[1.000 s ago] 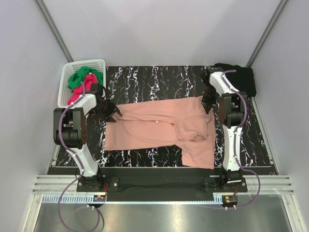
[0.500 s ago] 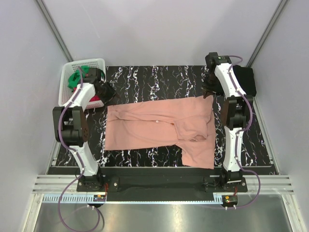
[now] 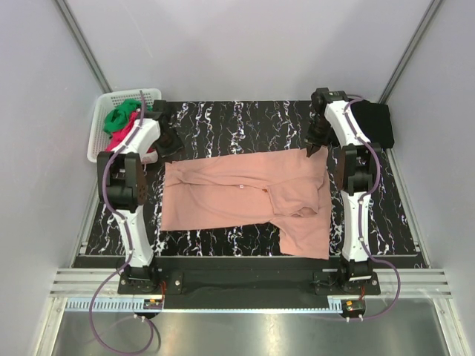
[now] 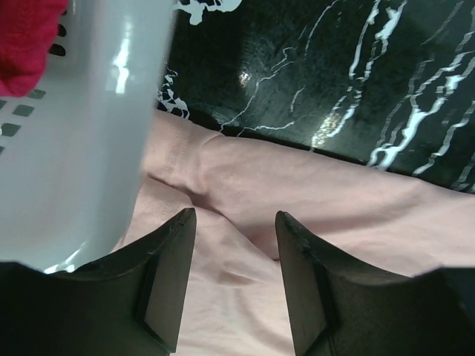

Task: Fold and stack the t-shirts
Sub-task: Fold the tshirt

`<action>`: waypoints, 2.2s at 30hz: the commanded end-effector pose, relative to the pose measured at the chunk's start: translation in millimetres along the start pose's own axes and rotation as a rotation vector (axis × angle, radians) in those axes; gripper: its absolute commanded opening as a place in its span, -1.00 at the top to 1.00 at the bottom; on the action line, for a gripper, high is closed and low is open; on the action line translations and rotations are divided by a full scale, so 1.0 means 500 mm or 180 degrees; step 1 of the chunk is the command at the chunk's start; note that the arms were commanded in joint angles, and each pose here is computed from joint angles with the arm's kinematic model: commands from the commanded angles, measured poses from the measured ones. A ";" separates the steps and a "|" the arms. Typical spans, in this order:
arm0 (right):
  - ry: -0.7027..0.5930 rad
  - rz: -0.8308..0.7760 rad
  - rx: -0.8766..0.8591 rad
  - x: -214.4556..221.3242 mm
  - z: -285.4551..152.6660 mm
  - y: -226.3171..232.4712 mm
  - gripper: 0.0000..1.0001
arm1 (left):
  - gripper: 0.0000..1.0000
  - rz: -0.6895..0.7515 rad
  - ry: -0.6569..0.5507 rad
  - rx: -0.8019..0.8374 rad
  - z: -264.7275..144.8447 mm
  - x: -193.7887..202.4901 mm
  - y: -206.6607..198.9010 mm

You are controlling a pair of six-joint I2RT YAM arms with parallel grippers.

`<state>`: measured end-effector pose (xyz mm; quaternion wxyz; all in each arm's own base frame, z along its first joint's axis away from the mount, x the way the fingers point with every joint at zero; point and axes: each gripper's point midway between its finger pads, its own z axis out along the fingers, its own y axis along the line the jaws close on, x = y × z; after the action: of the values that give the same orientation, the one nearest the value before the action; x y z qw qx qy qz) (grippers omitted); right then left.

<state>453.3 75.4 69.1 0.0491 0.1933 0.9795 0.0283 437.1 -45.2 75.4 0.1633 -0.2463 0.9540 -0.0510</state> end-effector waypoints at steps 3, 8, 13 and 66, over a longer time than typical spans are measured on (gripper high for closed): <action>0.0013 -0.0051 -0.0148 -0.003 -0.014 0.014 1.00 | -0.06 0.0226 -0.0070 -0.0457 0.032 -0.012 0.037; 0.0027 -0.0058 -0.0080 -0.008 0.011 0.010 1.00 | -0.06 0.0192 -0.0010 -0.0626 0.056 0.007 0.057; 0.0053 -0.0018 0.0006 -0.019 0.051 0.008 1.00 | -0.06 0.0149 -0.0055 -0.0750 0.064 0.009 0.071; 0.0315 0.0204 -0.0803 0.029 -0.076 0.018 1.00 | 0.07 0.0548 0.0042 -0.0018 -0.058 0.064 -0.025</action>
<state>441.9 80.8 68.0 -0.0074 0.2239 0.9658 0.1304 417.8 -54.7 82.4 0.1571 -0.1978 0.9676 -0.0039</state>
